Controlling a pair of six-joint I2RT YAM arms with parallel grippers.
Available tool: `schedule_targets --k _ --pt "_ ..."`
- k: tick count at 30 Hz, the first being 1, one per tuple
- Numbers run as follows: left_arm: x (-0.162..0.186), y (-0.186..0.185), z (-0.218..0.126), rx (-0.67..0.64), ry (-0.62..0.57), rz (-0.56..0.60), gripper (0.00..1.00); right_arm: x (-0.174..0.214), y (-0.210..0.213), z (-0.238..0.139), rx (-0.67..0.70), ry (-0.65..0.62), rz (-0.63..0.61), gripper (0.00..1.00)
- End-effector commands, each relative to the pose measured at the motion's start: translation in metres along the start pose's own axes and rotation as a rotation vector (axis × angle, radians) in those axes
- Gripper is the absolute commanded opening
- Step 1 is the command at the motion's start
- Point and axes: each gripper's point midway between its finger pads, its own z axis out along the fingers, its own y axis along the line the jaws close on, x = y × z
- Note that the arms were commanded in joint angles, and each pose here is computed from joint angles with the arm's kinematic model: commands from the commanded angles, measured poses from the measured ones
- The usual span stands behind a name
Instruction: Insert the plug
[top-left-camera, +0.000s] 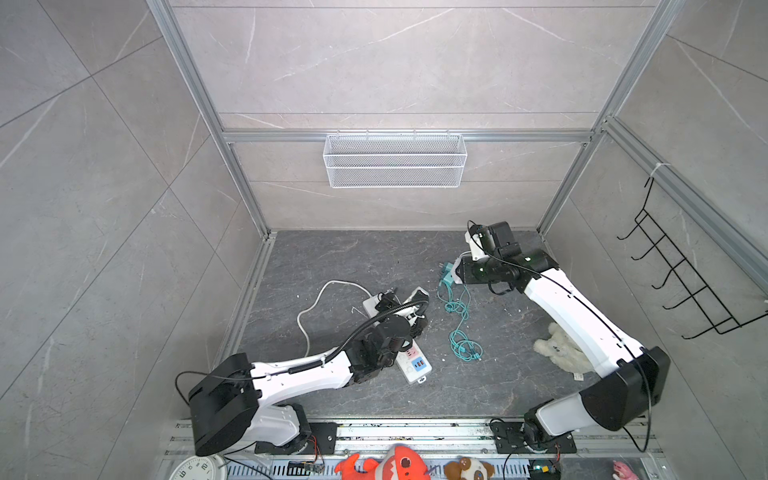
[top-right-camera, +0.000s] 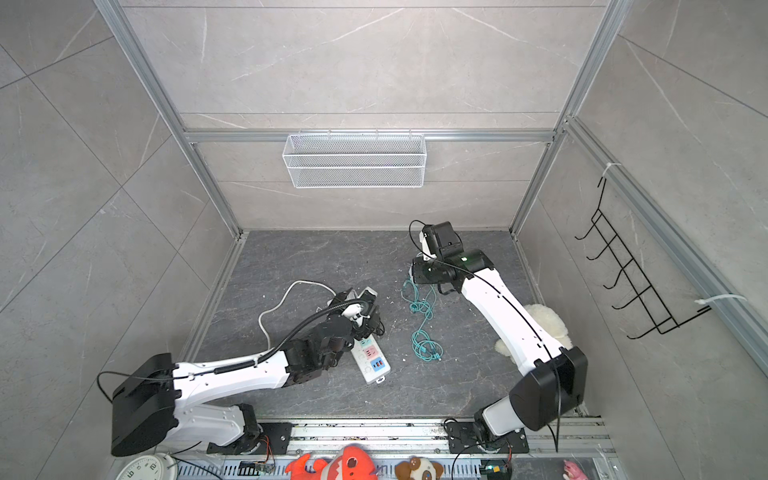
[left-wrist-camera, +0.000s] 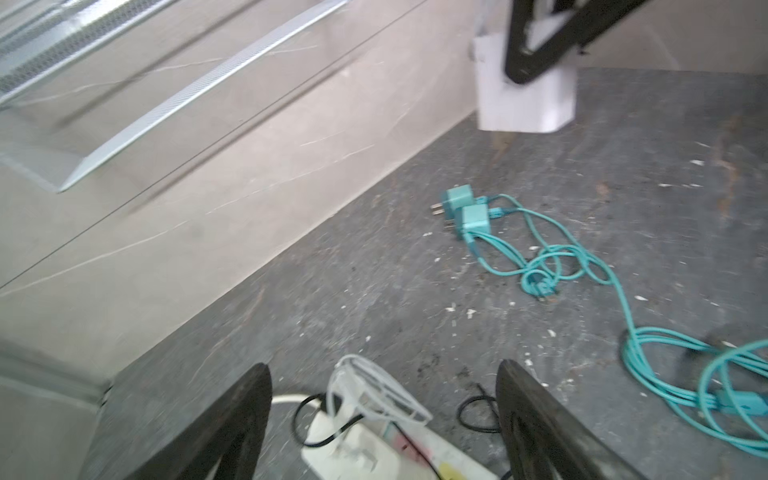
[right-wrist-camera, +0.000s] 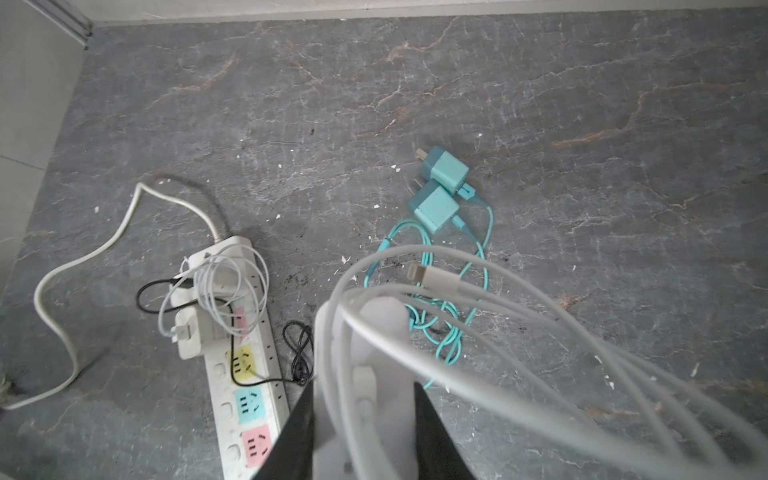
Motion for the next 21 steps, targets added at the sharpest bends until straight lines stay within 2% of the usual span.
schedule_targets --k 1,7,11,15,21 --pt "0.029 0.063 -0.019 -0.221 0.093 -0.155 0.88 -0.032 0.004 0.004 0.034 -0.074 0.056 0.00" --pt "0.091 0.119 -0.018 -0.294 0.257 -0.428 0.83 -0.046 0.053 0.029 0.007 -0.060 -0.002 0.00" --pt "0.118 0.140 0.005 -0.288 0.320 -0.474 0.77 -0.043 0.097 0.035 -0.049 -0.034 -0.066 0.00" --pt "0.135 0.159 0.043 -0.236 0.385 -0.540 0.68 -0.024 0.145 0.036 -0.149 0.021 -0.114 0.00" --pt "0.139 0.176 0.100 -0.211 0.369 -0.565 0.68 0.022 0.198 0.025 -0.225 0.097 -0.184 0.00"
